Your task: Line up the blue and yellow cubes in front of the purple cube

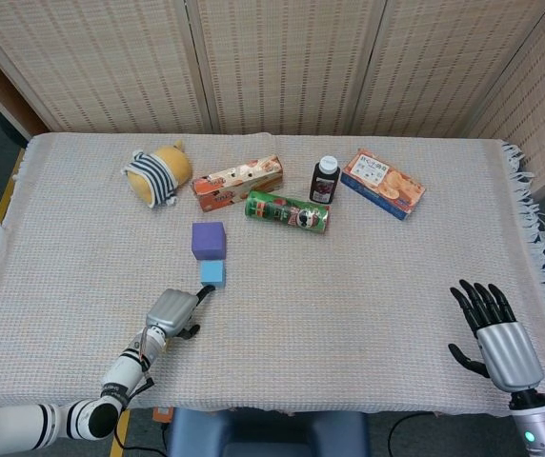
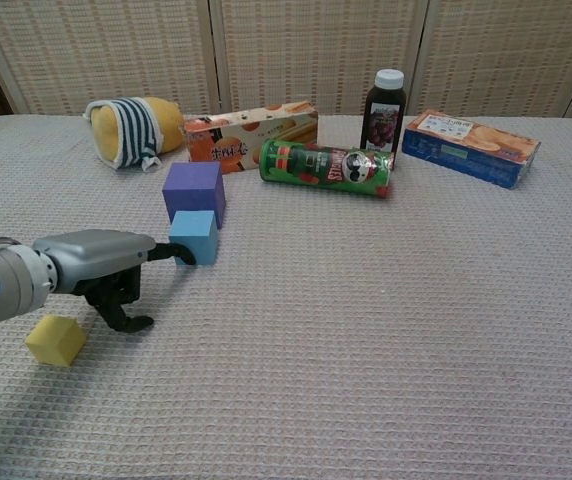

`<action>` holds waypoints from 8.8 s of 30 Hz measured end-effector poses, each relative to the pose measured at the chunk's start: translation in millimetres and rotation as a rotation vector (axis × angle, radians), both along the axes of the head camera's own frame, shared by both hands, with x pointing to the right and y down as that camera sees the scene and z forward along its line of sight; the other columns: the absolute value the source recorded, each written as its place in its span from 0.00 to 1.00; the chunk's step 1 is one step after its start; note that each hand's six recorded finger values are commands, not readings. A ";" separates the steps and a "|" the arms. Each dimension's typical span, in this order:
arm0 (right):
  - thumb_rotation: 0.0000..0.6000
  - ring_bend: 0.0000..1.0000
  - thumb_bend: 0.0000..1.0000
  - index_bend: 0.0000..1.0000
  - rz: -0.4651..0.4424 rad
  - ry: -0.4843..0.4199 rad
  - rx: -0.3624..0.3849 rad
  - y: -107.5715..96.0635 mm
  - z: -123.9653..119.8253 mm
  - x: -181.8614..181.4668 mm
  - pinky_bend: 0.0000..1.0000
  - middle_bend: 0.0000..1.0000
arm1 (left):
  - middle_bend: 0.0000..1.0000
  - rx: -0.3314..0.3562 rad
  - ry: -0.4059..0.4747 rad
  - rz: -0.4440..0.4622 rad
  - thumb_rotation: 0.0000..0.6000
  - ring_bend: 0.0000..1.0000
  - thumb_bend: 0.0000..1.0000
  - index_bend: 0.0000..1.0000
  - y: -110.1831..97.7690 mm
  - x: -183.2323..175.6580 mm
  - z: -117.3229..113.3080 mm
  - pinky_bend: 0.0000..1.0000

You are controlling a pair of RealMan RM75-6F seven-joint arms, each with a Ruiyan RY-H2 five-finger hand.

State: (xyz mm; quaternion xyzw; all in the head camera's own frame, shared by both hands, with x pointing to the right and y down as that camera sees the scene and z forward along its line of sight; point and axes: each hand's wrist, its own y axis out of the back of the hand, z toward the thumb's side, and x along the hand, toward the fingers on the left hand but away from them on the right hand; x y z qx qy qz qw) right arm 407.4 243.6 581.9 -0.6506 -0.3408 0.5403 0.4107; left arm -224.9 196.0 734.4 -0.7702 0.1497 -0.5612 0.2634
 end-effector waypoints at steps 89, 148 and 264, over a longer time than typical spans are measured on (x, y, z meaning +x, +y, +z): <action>0.91 0.00 0.03 0.00 -0.071 -0.062 0.003 16.9 -14.7 -17.8 0.00 0.00 | 1.00 0.073 -0.050 -0.039 1.00 1.00 0.34 0.34 59.0 -65.6 -49.4 1.00; 0.91 0.00 0.03 0.00 -0.032 -0.052 -0.023 8.7 -7.3 -8.8 0.00 0.00 | 1.00 0.185 0.071 -0.122 1.00 1.00 0.35 0.54 -14.6 21.9 -2.5 1.00; 0.91 0.00 0.03 0.00 -0.026 -0.059 -0.021 8.9 -11.8 -8.3 0.00 0.00 | 1.00 0.075 0.095 -0.062 1.00 1.00 0.45 0.15 35.1 14.5 -2.2 1.00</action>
